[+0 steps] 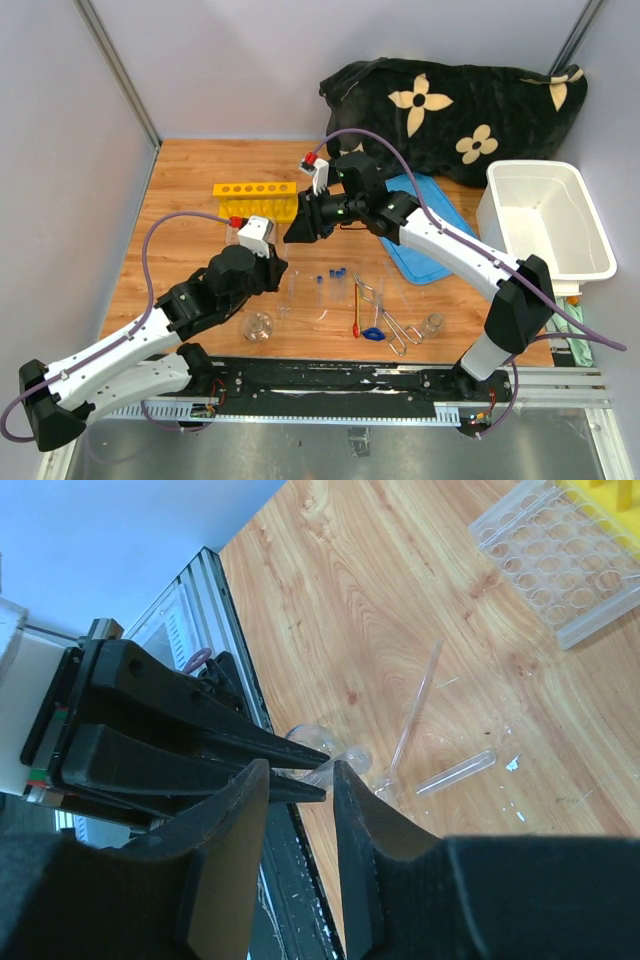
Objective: Organize the chemistry lab equipment
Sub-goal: Pick up the test tube at the center of the board.
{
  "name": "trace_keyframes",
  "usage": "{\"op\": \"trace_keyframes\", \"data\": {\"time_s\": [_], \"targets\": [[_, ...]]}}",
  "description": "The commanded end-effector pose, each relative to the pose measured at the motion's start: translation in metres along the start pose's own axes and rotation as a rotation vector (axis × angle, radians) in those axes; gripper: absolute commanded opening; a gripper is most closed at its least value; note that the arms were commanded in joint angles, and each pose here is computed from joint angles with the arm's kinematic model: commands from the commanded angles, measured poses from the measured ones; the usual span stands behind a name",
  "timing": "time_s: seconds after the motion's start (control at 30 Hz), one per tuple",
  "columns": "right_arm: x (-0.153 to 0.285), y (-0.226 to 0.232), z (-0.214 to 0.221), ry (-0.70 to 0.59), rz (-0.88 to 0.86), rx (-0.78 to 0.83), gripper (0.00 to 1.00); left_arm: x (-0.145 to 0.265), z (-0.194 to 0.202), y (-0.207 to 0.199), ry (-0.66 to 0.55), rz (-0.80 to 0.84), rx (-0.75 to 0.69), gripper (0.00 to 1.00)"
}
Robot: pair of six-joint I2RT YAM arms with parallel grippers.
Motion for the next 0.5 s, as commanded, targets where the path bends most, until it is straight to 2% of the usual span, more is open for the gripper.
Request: {"op": "trace_keyframes", "data": {"time_s": [0.0, 0.47], "targets": [[-0.0056, 0.0, 0.0038, 0.003, 0.011, 0.007, 0.33, 0.0069, -0.0247, -0.007, -0.091, 0.008, 0.017, 0.02], [-0.0129, -0.0091, 0.007, 0.014, 0.033, 0.006, 0.32, 0.0105, -0.0266, -0.0126, -0.103, 0.023, 0.021, 0.01]]}}
Point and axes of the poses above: each gripper's point midway between its finger pads, its own x axis back along the fingers, its own y axis along the line the jaws close on, z = x × y, the point moved 5 cm from there along x, back along the fingers, and after that the axes turned 1 degree about x, right-handed, at the moved point
